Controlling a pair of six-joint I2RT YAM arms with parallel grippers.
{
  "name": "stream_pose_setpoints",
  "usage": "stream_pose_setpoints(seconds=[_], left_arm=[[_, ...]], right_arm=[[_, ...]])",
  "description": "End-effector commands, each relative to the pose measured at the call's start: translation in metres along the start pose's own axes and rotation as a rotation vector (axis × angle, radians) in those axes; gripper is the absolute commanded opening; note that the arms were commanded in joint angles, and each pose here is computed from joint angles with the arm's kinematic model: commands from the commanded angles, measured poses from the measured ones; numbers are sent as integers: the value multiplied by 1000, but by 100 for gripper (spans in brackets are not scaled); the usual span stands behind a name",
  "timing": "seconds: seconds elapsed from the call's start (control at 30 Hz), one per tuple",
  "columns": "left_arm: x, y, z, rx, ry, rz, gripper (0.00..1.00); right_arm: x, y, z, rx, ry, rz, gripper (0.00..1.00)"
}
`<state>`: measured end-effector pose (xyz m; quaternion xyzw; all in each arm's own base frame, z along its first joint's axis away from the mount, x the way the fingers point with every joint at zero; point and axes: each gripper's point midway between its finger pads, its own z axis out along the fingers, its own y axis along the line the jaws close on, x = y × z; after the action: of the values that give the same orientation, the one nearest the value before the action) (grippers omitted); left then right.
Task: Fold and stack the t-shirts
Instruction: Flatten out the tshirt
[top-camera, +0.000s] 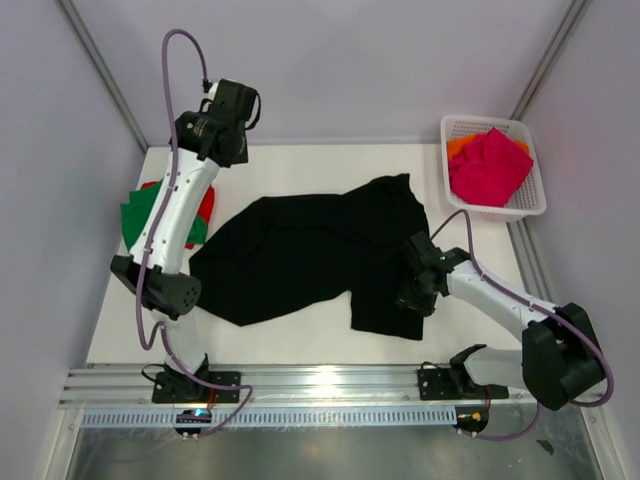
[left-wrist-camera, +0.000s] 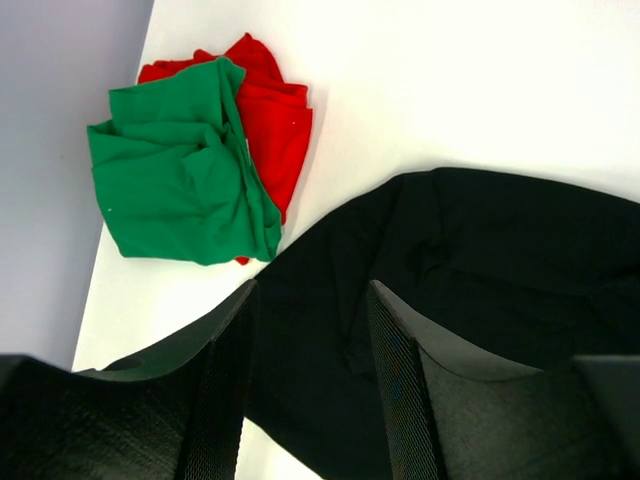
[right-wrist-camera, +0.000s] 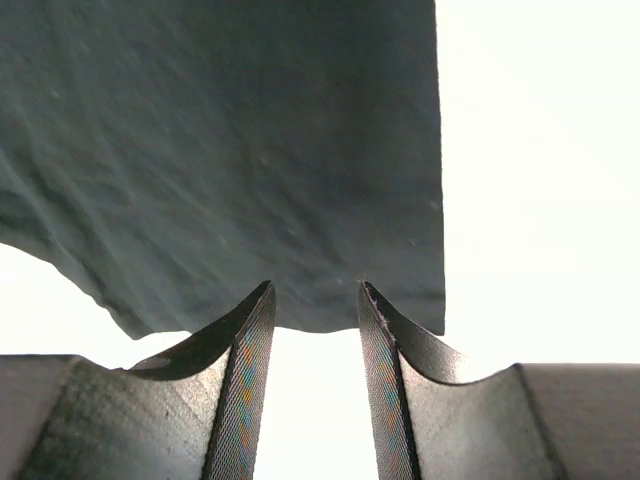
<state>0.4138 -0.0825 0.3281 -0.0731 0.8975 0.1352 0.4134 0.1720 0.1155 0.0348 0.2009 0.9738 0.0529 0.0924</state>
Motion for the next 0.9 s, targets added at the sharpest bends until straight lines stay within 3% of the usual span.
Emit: stream_pose_setpoints(seconds=[0.0, 0.17, 0.3, 0.4, 0.87], left_arm=[[-19, 12, -16, -14, -70, -12, 51], [-24, 5, -21, 40, -88, -42, 54], [-18, -2, -17, 59, -61, -47, 54], [-9, -7, -9, 63, -34, -43, 54], [-1, -3, -4, 26, -13, -27, 53]], right_arm=[[15, -16, -11, 37, 26, 35, 43], [-2, -2, -23, -80, -94, 8, 43], [-45, 34, -55, -263, -317, -49, 43], [-71, 50, -72, -302, -424, -90, 44], [-93, 88, -6, -255, -344, -170, 43]])
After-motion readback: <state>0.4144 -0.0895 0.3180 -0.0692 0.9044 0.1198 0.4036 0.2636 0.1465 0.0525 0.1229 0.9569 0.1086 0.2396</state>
